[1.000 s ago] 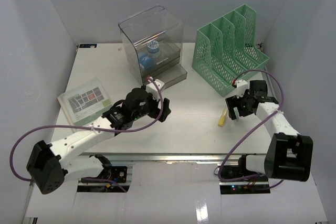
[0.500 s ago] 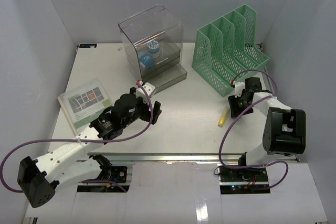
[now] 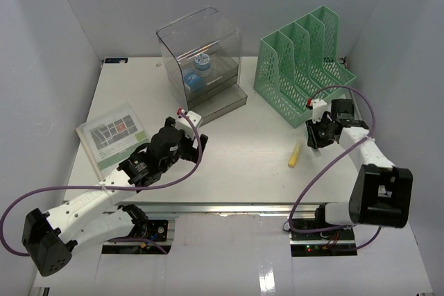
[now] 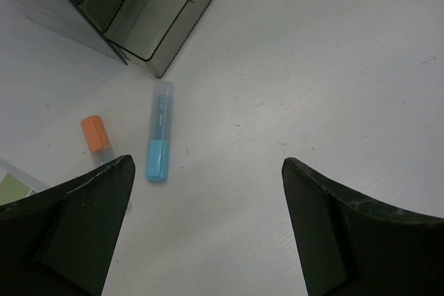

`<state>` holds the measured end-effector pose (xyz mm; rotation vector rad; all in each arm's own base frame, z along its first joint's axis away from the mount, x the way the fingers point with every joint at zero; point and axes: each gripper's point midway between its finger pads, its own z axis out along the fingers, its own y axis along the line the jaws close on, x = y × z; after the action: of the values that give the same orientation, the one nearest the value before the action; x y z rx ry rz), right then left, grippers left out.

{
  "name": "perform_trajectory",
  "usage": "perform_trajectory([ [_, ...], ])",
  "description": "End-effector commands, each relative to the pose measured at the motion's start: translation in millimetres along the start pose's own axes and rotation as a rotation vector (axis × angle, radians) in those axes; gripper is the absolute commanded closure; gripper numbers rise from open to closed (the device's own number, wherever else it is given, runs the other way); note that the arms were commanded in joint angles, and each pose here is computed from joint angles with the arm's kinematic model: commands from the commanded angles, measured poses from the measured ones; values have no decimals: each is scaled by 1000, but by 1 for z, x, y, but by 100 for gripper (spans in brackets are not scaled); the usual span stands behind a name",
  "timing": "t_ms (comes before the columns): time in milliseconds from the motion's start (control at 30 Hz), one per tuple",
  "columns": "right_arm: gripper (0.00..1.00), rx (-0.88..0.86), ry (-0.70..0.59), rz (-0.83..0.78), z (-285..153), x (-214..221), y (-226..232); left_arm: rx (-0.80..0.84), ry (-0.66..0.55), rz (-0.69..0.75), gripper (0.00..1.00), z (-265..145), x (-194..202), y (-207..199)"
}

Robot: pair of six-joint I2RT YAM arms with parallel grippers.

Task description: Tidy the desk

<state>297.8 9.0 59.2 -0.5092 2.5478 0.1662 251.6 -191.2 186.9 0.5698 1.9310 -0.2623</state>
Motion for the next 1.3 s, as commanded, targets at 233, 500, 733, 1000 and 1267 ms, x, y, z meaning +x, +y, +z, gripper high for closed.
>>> perform_trajectory([
  [233, 90, -198, -399, -1174, -40, -140, 166, -62, 66, 6, 2, 7, 25, 9],
  [500, 86, -16, -453, -1476, 10, -250, 206, 21, 36, -300, 2, -22, 30, -9],
  [733, 81, 81, -521, -1583, 40, -301, 232, 1, 29, -567, 2, -44, 32, -9],
  [1000, 68, 101, -544, -1634, 84, -318, 262, -26, 61, -668, 2, -49, 44, -8],
  [1267, 22, 112, -507, -1591, 88, -306, 259, -100, 141, -601, 2, -37, 62, 3],
])
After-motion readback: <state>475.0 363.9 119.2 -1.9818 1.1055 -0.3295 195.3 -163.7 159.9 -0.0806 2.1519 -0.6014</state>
